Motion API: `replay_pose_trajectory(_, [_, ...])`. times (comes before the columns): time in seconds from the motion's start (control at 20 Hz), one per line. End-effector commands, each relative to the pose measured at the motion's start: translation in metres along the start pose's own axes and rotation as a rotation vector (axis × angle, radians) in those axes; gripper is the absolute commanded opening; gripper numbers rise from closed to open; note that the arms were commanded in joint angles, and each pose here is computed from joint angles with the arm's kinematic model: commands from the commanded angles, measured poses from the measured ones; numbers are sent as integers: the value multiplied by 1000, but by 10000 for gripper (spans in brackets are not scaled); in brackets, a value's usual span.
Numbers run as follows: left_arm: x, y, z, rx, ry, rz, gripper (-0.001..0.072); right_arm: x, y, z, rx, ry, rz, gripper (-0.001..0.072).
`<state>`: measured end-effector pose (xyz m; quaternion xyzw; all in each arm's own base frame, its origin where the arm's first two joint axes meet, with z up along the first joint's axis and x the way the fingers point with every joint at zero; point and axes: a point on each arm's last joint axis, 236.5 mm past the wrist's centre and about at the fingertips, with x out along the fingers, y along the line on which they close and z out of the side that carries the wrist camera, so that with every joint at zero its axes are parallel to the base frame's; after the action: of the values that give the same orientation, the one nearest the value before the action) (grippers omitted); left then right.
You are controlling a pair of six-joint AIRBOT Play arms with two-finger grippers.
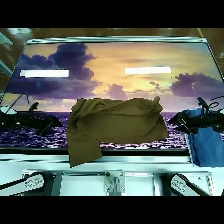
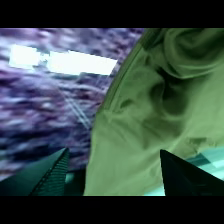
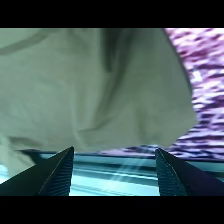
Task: Fold the shirts.
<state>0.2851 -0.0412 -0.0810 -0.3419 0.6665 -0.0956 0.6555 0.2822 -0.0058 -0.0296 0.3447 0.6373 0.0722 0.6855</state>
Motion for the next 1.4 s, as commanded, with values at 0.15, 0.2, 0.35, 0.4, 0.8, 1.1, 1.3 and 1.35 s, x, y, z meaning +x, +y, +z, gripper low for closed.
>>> replay_pose_trajectory(0.15, [38, -3, 2, 21, -15, 18, 660, 4, 13, 0, 31, -18, 87, 623])
replay_pose_trajectory(0.2, [43, -3, 1, 26, -5, 23, 660, 4, 15, 1, 33, -21, 94, 623])
replay_pose_trajectory(0.35, [56, -7, 3, 24, 0, 19, 624, 4, 16, 1, 36, -23, 98, 623])
replay_pose_trajectory(0.4, [58, -10, 4, 18, -5, 11, 377, 4, 16, 1, 36, -22, 98, 623])
replay_pose_trajectory(0.8, [56, -19, -11, 86, 58, -23, 48, 4, -26, -19, 25, 63, -79, 625])
replay_pose_trajectory(1.1, [41, -31, -12, 137, 25, -35, 48, 13, -55, -12, 130, 7, -171, 625])
replay_pose_trajectory(1.3, [31, -40, -9, 166, -14, -39, 48, 41, -59, -13, 189, -42, -137, 624])
replay_pose_trajectory(1.35, [29, -41, -8, 170, -19, -39, 48, 47, -60, -12, 186, -56, -141, 623])
